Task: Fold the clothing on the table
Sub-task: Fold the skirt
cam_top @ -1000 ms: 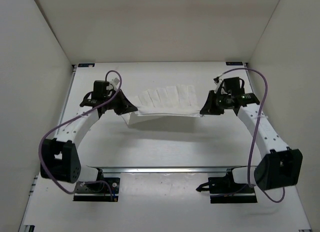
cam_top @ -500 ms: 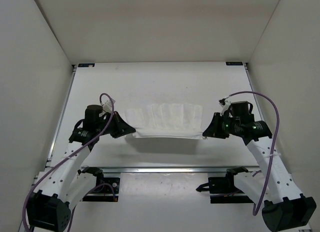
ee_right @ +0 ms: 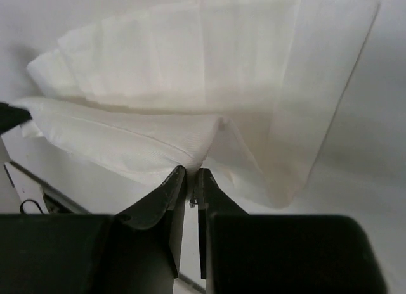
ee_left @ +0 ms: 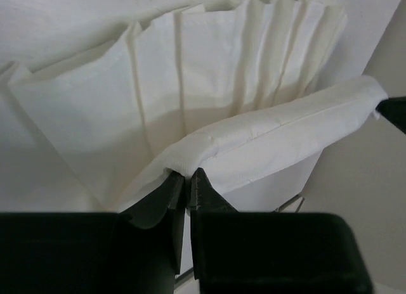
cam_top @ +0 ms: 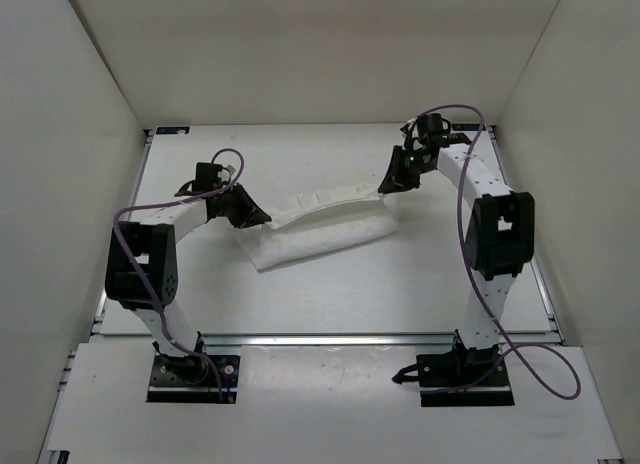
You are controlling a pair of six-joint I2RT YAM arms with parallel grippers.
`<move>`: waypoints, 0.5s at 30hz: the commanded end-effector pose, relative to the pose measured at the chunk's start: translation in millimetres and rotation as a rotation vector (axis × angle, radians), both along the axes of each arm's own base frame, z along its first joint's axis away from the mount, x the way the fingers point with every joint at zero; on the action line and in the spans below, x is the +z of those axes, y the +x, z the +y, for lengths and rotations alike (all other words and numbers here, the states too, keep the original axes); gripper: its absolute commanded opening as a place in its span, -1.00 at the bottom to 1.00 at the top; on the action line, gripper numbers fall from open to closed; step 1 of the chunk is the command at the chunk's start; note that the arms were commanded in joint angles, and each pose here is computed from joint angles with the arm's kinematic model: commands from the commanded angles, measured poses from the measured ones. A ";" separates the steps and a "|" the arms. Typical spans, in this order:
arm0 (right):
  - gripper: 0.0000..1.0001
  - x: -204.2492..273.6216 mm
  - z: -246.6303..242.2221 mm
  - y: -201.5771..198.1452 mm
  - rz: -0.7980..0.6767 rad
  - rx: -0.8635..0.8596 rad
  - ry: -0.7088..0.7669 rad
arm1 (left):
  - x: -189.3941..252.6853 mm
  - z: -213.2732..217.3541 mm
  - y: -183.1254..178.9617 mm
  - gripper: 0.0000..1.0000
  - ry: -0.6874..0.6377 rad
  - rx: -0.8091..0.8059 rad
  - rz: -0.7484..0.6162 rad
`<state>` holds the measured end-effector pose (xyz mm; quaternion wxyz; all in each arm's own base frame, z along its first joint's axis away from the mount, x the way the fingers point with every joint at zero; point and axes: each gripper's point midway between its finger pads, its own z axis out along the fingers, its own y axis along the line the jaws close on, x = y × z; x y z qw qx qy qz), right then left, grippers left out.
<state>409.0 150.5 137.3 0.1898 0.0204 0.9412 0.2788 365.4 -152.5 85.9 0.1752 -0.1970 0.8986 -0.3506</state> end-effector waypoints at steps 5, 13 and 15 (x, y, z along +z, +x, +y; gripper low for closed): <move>0.21 7.3 1.7 67.5 -0.122 -0.016 -0.074 | 27.2 21.0 32.5 0.22 -0.061 0.068 -0.143; 0.39 -10.1 -24.6 15.4 -0.150 -0.101 -0.018 | 36.0 22.4 -19.4 0.36 0.030 0.021 -0.160; 0.40 -24.0 -21.4 -4.4 -0.145 -0.098 0.044 | 23.8 18.4 -38.0 0.38 0.049 0.012 -0.143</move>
